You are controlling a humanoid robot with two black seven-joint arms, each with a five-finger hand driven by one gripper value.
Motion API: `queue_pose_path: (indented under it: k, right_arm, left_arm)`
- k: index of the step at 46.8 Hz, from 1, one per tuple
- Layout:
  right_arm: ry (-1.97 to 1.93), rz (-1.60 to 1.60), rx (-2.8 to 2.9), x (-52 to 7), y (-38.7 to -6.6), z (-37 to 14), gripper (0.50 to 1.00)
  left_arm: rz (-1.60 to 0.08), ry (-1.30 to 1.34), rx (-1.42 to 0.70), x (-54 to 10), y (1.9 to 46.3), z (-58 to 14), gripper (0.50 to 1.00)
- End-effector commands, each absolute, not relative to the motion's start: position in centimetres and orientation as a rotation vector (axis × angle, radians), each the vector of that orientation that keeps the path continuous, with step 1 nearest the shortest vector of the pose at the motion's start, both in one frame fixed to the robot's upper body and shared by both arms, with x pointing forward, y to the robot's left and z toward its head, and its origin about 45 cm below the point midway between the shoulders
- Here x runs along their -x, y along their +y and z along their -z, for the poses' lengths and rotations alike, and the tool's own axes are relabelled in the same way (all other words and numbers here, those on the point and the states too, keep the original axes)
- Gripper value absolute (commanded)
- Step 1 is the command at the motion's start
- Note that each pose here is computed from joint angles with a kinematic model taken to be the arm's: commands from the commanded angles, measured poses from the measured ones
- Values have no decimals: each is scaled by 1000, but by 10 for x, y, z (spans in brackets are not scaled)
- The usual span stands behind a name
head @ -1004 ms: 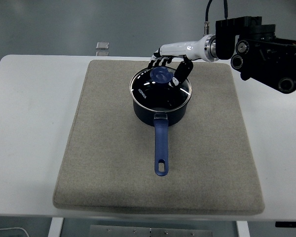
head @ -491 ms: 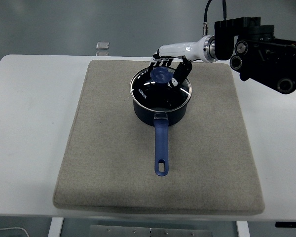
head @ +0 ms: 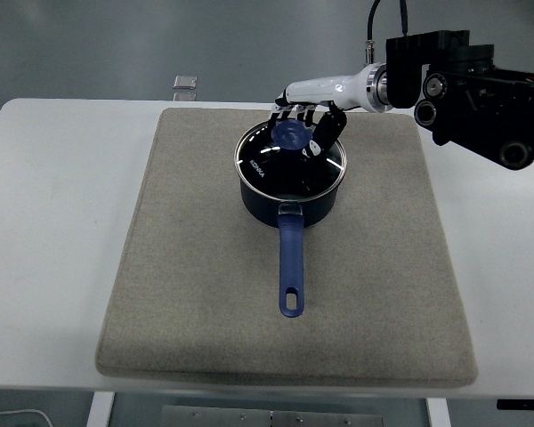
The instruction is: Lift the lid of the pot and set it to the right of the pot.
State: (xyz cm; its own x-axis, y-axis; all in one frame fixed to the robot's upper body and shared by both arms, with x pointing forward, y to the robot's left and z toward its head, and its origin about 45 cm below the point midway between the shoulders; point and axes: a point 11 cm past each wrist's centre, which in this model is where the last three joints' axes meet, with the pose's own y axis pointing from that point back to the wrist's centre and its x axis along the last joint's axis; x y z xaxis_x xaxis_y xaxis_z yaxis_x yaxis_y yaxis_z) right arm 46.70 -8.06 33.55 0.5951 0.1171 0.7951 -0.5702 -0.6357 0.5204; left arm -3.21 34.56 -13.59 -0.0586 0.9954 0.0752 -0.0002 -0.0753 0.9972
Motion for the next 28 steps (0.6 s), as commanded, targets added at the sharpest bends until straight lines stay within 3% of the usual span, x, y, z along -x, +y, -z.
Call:
queue_pose_path:
  k: [1, 28]
  right_arm:
    - [-360, -1080, -2014, -467, -81, -336, 615]
    - [-365, -1087, -2012, -469, -82, -344, 615]
  left_arm:
    - [-1310, 1214, -1234, 32, 346, 136, 1000]
    - [-1310, 1214, -1234, 32, 346, 136, 1000]
